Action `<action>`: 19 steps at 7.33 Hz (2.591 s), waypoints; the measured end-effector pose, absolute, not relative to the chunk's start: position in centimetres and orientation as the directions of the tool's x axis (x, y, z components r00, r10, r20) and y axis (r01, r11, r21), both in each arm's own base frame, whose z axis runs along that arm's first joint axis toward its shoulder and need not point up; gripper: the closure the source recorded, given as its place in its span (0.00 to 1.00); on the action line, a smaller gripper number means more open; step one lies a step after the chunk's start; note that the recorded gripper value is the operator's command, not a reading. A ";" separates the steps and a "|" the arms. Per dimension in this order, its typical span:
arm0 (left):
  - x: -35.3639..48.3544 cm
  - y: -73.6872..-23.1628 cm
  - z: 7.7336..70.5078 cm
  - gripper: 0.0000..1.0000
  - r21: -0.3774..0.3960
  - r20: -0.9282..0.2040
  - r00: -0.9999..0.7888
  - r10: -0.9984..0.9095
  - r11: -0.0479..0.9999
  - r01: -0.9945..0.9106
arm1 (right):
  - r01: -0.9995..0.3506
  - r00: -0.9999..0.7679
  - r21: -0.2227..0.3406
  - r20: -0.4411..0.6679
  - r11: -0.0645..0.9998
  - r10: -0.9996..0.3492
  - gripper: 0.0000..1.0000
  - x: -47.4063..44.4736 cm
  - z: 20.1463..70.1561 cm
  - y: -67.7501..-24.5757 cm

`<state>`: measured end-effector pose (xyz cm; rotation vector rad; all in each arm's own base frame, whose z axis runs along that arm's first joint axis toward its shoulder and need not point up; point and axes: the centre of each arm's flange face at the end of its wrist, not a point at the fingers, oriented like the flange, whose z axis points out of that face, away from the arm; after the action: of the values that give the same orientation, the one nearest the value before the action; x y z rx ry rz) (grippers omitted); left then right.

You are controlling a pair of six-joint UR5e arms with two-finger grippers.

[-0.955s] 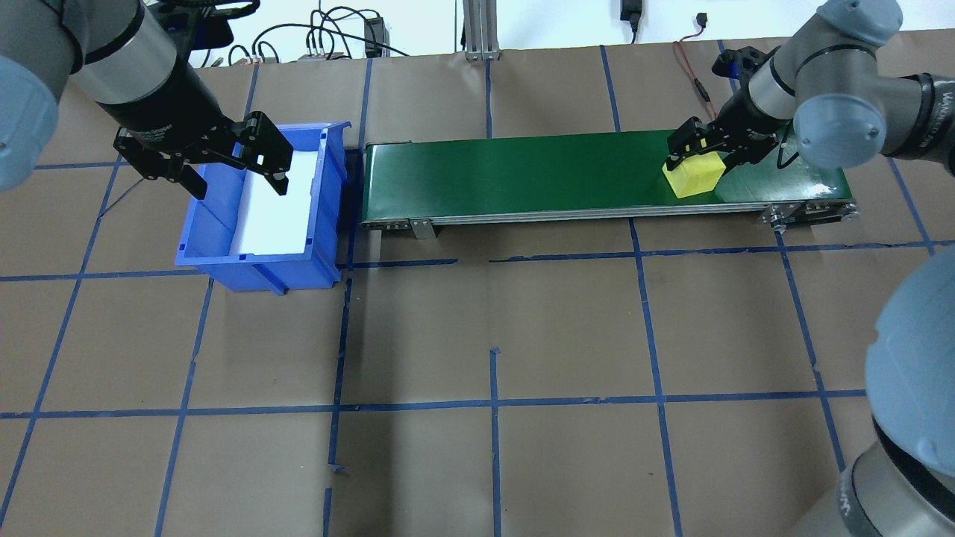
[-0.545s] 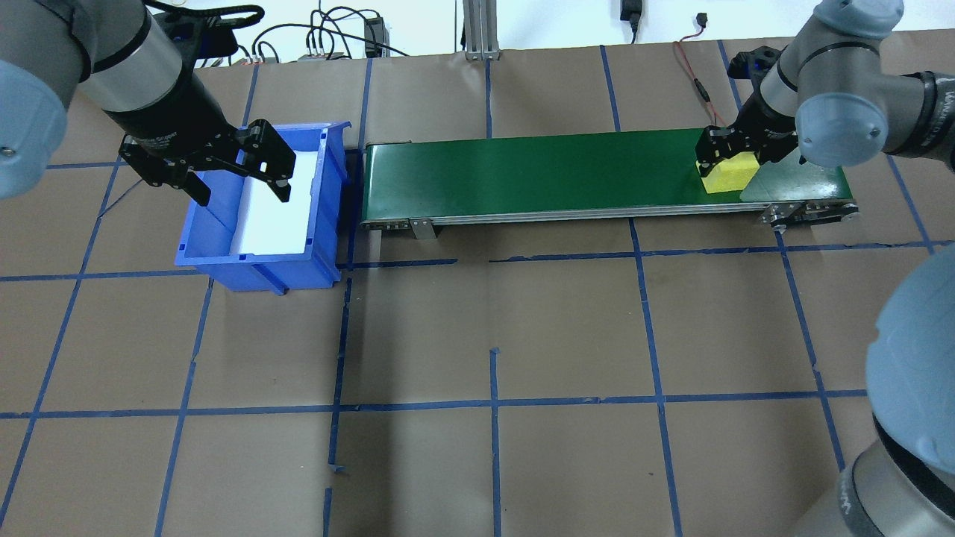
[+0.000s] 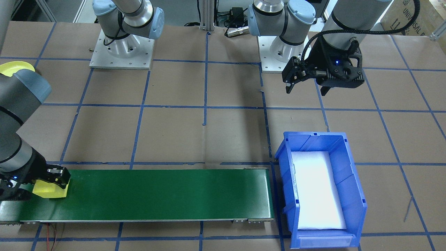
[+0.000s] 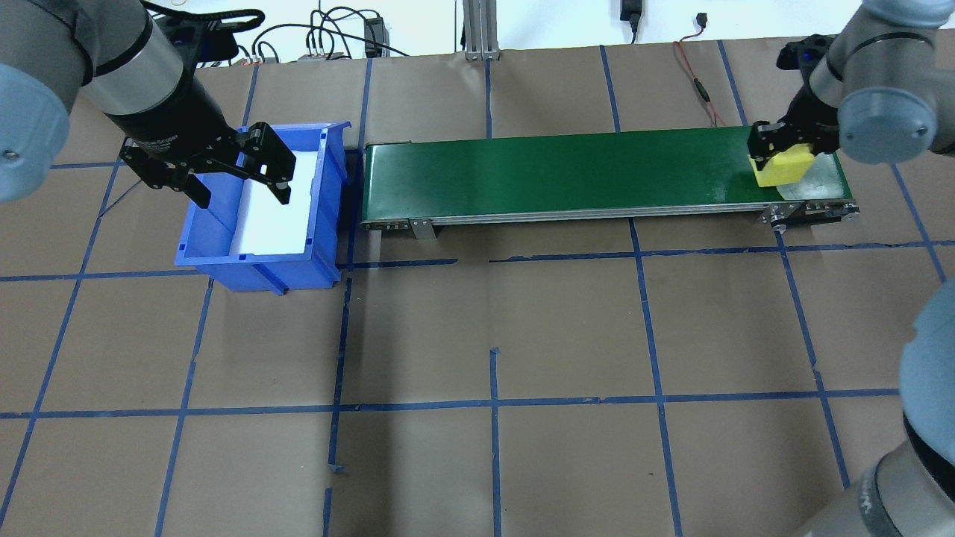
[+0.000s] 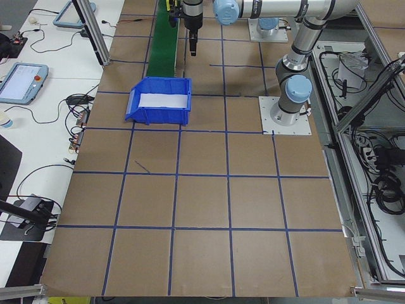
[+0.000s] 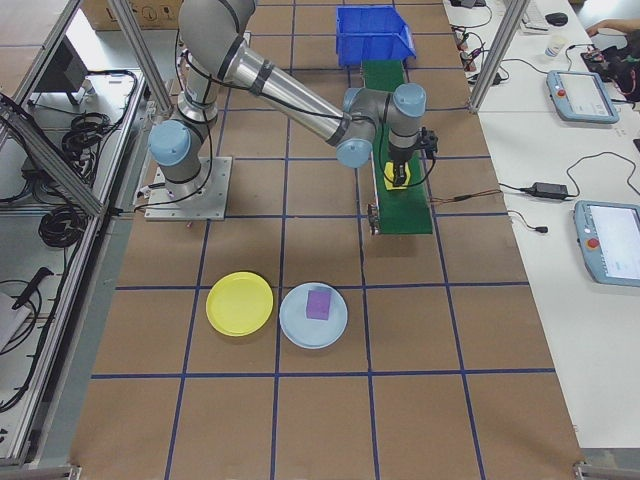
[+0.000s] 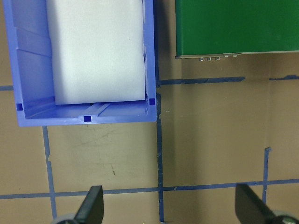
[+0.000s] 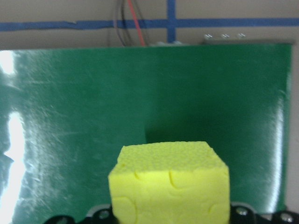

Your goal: Move block left to right into plate

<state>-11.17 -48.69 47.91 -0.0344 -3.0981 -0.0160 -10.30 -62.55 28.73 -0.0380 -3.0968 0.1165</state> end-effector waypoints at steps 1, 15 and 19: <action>-11.2 -48.7 47.9 0.00 0.010 0.044 -0.999 0.023 1.000 0.023 | 0.036 -0.998 -0.056 0.047 0.998 0.039 0.75 -14.4 30.8 -59.7; -11.3 -48.6 47.7 0.00 0.016 0.044 -0.999 0.024 1.000 0.025 | 0.195 -0.979 0.111 -0.043 0.974 0.201 0.00 -39.8 23.2 -25.5; -11.3 -48.6 47.7 0.00 0.016 0.045 -0.999 0.024 1.000 0.025 | 0.192 -0.981 0.114 0.023 0.975 0.191 0.00 -35.5 25.9 -33.0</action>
<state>-11.32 -48.59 47.67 -0.0382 -3.0961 -0.0257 -35.55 -33.03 25.92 -0.3019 -3.1103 -0.1807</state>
